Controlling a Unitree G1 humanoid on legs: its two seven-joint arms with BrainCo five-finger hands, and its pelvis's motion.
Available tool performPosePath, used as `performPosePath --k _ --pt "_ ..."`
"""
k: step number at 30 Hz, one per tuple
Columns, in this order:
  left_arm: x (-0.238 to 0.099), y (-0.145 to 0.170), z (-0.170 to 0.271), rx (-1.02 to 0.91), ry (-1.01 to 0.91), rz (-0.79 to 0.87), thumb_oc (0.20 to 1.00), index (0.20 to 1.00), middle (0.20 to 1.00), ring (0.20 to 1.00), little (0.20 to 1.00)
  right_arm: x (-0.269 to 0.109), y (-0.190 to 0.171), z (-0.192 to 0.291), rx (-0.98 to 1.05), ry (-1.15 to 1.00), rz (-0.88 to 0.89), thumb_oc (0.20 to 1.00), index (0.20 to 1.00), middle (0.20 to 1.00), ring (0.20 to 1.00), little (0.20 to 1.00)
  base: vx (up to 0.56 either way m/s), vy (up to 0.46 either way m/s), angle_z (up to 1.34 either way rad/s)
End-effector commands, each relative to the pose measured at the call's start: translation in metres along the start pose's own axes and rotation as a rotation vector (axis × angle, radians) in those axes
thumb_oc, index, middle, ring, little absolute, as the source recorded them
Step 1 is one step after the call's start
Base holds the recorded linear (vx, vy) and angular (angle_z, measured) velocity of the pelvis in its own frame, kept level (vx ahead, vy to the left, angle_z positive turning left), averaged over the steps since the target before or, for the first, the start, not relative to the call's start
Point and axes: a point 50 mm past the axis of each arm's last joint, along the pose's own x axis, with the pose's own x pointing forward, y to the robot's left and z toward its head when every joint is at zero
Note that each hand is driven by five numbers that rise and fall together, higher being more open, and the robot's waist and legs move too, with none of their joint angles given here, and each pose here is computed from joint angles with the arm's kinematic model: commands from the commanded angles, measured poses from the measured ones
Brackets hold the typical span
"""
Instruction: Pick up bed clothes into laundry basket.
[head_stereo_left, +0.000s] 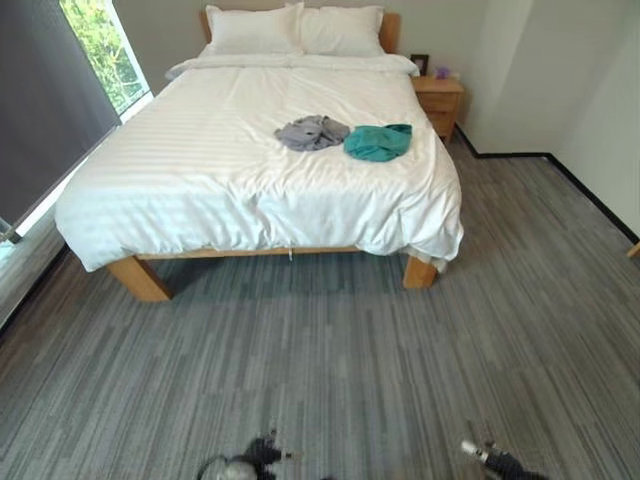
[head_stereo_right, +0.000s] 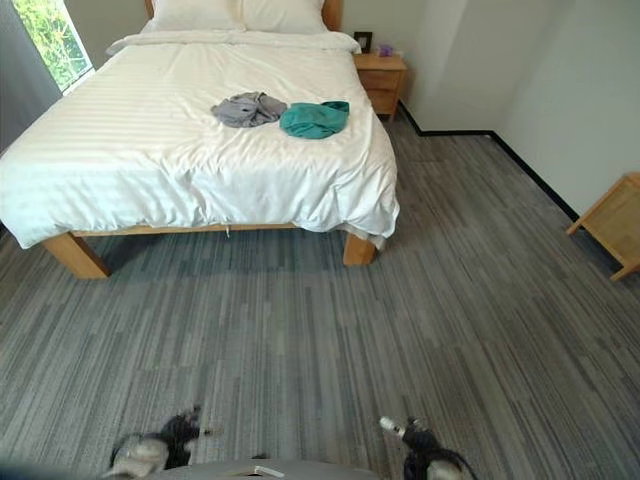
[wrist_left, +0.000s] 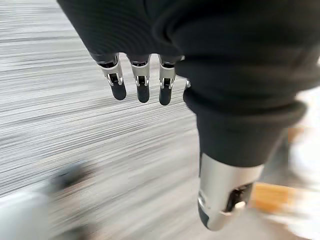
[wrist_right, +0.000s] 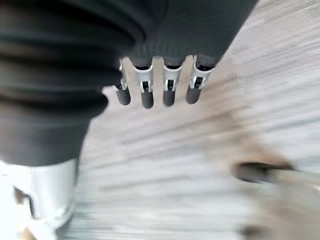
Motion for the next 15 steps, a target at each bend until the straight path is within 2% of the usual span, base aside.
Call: performPosePath --k 1,2,5,7,15 --pt "0.004 0.016 0.067 -0.101 -0.264 0.033 1.000 1.000 1.000 1.000 1.000 0.000 -0.012 0.056 0.042 -0.234 -0.040 1.000 1.000 1.000 1.000 1.000 0.00 0.000 0.00" --pt "-0.002 0.022 0.081 -0.102 -0.342 0.040 1.000 1.000 1.000 1.000 1.000 -0.007 -0.013 0.080 0.038 -0.343 -0.035 1.000 1.000 1.000 1.000 1.000 0.00 0.000 0.00" --pt "-0.015 0.032 0.099 -0.081 -0.458 0.069 1.000 1.000 1.000 1.000 1.000 -0.023 -0.010 0.107 0.038 -0.508 -0.031 1.000 1.000 1.000 1.000 1.000 0.00 0.000 0.00" --pt "-0.023 0.033 0.108 -0.187 -0.538 0.073 1.000 1.000 1.000 1.000 1.000 -0.038 -0.001 0.125 0.087 -0.645 0.024 1.000 1.000 1.000 1.000 1.000 0.00 0.008 -0.02" --pt "-0.028 0.026 0.107 -0.263 -0.574 0.099 1.000 1.000 1.000 1.000 1.000 -0.046 0.013 0.113 0.066 -0.663 0.092 1.000 1.000 1.000 1.000 1.000 0.01 0.008 -0.02"
